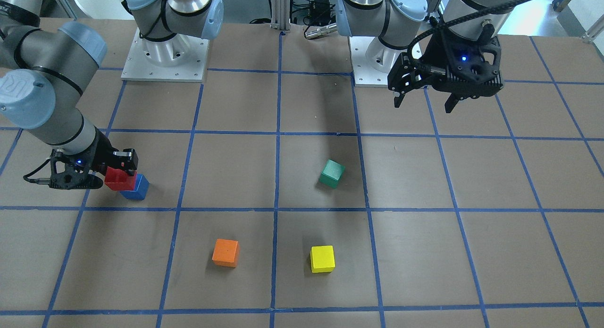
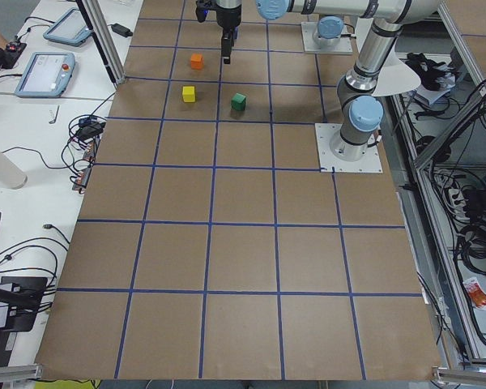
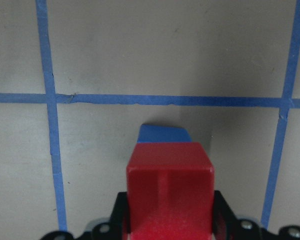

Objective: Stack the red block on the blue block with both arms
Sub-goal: 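Lower the red cube onto the blue cube and open the right gripper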

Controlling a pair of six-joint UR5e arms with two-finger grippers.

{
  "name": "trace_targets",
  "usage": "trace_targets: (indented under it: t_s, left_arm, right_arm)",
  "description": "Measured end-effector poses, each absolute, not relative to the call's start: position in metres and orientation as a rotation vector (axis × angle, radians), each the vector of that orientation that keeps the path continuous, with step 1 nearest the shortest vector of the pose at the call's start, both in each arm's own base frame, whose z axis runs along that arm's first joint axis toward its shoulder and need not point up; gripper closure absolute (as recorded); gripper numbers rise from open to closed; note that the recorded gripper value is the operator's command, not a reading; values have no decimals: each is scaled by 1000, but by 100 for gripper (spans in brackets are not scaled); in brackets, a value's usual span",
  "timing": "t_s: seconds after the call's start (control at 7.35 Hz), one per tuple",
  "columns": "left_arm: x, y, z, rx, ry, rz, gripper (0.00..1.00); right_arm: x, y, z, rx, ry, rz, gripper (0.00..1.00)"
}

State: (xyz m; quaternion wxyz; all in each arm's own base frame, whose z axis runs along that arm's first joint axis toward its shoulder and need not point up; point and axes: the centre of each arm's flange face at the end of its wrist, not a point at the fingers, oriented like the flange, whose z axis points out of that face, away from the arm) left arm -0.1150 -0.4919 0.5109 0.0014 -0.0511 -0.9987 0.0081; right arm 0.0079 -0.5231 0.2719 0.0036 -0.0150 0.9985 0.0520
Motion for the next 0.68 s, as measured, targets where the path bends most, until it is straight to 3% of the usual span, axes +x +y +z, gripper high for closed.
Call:
trace_targets:
  t_s: [0.14,0.27,0.54,0.68]
  left_arm:
    - [-115,-492,511,-160,-3135,25,0]
    - [-115,-492,511,-159,-3135,25,0]
    - [-115,-492,511,-158,-3134,26,0]
    - [-115,-492,511,-158,-3133,25,0]
  right_arm:
    - [8,-523,271,-47,3128,168,85]
    - [8,-522,268,-47,3127,175,66]
    - [9,-518,262,-48,3122,190,55]
    - [10,-517,260,-48,3122,197,38]
